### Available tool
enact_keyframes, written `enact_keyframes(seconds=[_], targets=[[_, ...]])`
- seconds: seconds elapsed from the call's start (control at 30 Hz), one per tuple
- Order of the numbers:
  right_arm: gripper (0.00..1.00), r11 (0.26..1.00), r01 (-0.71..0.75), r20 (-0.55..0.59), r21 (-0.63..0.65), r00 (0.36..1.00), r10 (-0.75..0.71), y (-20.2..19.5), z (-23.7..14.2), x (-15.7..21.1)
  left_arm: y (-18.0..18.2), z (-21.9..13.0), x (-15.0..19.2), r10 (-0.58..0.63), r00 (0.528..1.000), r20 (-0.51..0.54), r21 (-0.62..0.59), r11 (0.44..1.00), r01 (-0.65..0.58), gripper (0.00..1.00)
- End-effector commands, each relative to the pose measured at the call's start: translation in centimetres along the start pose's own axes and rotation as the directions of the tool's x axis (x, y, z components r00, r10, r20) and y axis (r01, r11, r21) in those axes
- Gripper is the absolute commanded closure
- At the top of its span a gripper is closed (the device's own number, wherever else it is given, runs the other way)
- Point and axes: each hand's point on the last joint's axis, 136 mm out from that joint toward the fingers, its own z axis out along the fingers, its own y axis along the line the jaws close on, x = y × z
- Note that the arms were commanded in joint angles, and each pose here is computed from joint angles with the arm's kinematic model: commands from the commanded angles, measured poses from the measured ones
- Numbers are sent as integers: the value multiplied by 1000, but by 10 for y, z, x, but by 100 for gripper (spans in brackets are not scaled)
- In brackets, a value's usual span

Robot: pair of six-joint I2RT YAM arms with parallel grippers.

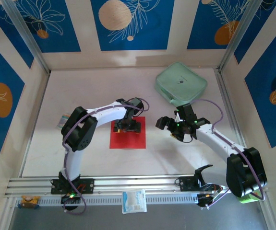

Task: Fold a paper plane with a square sheet of paper (pick it up from the middle)
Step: First fold the square sheet of paper in half at the center of the table.

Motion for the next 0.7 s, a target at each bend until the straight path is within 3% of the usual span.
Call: enact_keyframes(seconds=[0.0, 0.4, 0.67], targets=[[1, 1000, 10, -3, -6, 1000, -10, 6, -4, 0, 15, 32, 25, -11, 995, -103, -69, 998, 4, 7], [1, 999, 26, 49, -41, 999, -24, 14, -13, -6, 5, 3, 7, -5, 1000, 23, 10, 1000, 5, 19], [1, 992, -119, 186, 29, 976, 112, -5, -31, -19, -11, -22, -5, 14, 988, 153, 139, 990, -35, 45]])
